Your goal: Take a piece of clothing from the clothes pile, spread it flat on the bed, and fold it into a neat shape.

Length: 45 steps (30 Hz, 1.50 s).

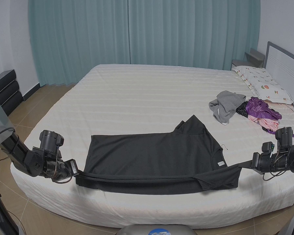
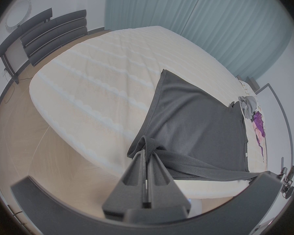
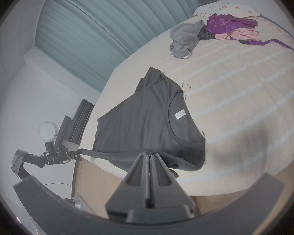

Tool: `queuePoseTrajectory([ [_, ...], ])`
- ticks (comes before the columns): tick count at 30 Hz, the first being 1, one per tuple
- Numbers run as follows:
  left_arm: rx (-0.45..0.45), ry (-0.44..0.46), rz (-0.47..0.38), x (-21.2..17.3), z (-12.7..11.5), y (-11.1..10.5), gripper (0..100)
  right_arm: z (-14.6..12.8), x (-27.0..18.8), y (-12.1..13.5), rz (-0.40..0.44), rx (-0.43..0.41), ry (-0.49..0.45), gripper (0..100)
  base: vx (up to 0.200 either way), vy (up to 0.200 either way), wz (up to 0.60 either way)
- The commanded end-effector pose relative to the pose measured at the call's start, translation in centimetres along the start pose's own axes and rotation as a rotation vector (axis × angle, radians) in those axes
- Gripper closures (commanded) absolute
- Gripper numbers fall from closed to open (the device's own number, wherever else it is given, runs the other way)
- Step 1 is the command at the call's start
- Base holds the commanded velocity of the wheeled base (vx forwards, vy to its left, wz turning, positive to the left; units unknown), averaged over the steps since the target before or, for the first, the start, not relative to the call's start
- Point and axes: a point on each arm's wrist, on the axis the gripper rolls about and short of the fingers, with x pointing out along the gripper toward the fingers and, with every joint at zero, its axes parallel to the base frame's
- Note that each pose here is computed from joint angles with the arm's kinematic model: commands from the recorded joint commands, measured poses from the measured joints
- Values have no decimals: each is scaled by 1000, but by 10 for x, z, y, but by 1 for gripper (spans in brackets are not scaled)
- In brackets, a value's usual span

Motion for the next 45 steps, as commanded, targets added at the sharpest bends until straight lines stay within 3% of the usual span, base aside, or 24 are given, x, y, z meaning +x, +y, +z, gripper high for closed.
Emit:
queuePoseTrajectory([
  [1, 3, -17, -10, -12, -2, 0, 100, -2, -14, 9, 12, -23, -37, 100, 0, 0, 0],
  [8, 6, -6, -4, -17, -9, 4, 100, -8, -27, 15, 19, -33, -58, 100, 0, 0, 0],
  [17, 11, -6, -14, -24, -13, 5, 100, -23, -27, 10, 3, -5, -15, 100, 0, 0, 0],
  [45, -30, 6, -13, 57, 24, -17, 100, 19, 61, -29, -24, 95, 78, 100, 0, 0, 0],
])
